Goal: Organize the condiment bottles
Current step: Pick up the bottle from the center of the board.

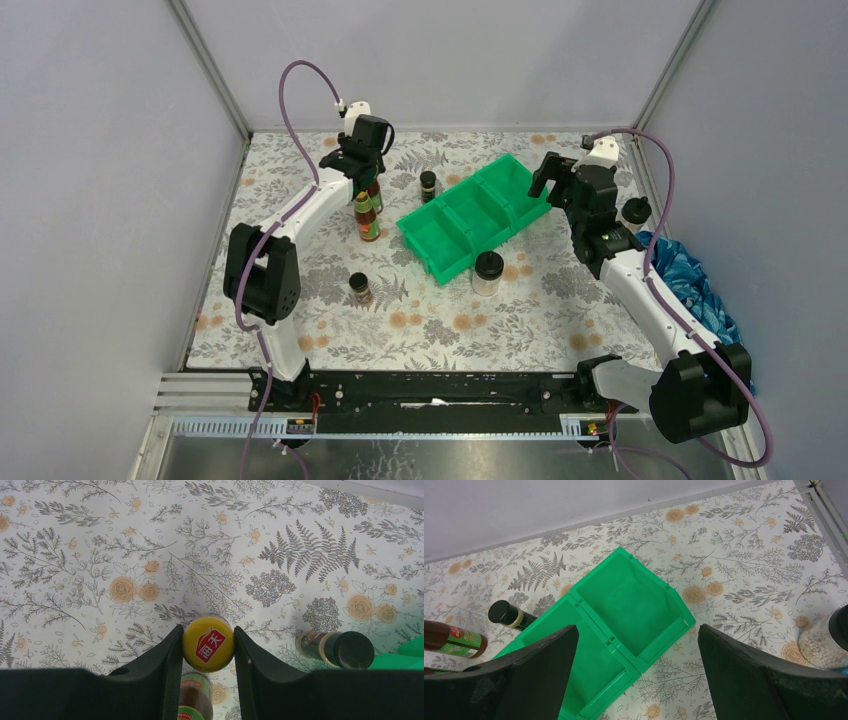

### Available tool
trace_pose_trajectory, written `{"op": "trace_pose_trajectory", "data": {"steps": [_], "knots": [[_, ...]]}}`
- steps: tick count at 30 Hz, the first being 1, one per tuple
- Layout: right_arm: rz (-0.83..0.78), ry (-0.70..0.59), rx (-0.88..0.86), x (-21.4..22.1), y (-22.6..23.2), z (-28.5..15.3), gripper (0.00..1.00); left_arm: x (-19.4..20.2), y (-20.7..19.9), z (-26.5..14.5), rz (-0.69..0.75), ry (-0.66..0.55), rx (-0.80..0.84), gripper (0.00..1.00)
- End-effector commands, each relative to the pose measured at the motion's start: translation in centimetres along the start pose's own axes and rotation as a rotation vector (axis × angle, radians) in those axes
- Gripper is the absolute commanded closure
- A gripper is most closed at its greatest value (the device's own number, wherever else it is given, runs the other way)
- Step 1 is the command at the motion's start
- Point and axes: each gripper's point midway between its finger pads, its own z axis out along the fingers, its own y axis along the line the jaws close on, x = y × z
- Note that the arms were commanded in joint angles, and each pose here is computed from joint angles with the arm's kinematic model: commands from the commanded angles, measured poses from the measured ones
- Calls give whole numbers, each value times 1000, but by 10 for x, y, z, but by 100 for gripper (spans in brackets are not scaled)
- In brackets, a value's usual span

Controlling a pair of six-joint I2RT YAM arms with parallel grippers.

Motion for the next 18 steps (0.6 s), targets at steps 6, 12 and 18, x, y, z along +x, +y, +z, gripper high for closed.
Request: {"op": "trace_pose_trajectory", "data": {"steps": [6, 12, 18], "knots": [[1, -48, -38, -13, 9, -3, 3, -2, 6, 12, 2, -31, -39, 100], [4, -44, -39, -12, 9, -3, 3, -6, 7, 9, 8, -41, -43, 100], [7, -43, -38, -10, 9, -3, 3, -17, 8, 6, 13, -57, -52, 100]]}}
